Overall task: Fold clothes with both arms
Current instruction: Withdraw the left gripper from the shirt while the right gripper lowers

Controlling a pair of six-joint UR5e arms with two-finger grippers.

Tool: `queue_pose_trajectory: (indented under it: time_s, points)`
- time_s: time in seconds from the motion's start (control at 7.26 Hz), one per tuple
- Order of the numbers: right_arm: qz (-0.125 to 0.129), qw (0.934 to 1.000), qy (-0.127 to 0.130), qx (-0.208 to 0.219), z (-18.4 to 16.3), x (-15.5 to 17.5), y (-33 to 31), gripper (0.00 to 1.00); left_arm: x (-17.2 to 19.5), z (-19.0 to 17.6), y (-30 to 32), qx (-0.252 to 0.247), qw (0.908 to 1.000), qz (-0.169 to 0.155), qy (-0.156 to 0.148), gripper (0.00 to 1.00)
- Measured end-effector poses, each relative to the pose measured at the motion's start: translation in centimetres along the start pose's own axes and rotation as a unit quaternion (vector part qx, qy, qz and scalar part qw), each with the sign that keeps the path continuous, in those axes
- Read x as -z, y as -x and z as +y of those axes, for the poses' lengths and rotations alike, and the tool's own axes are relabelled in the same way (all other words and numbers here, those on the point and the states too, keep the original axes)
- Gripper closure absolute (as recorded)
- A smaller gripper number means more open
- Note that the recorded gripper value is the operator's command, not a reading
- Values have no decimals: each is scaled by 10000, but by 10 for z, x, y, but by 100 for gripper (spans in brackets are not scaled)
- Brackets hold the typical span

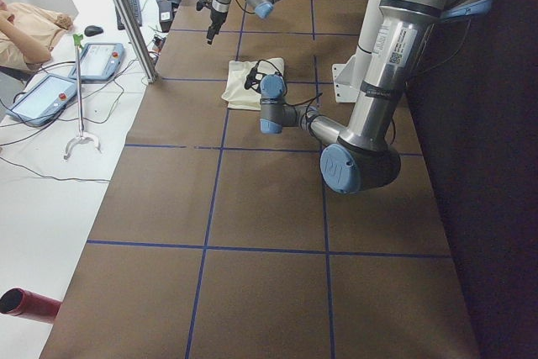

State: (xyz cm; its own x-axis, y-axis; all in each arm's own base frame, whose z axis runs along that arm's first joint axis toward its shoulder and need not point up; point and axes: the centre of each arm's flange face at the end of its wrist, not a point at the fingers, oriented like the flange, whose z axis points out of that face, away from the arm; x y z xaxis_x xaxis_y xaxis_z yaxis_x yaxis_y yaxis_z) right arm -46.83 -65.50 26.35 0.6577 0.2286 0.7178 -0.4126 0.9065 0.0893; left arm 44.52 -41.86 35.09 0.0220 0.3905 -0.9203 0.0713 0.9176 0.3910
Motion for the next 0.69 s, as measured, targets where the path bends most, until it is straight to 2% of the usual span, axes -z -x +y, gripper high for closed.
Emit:
queue_pose_trajectory:
  time_s: [0.28, 0.41, 0.69]
  points:
    - [8, 10000, 3, -4, 0, -1, -2, 0, -15, 2, -11, 404, 9991, 20, -130, 16]
    - [15, 10000, 9, -2, 0, -2, -3, 0, -25, 9, -14, 547, 9983, -11, -216, 0]
    - [17, 10000, 14, -1, 1, -3, -4, 0, -35, 17, -7, 681, 9972, -121, -267, 0]
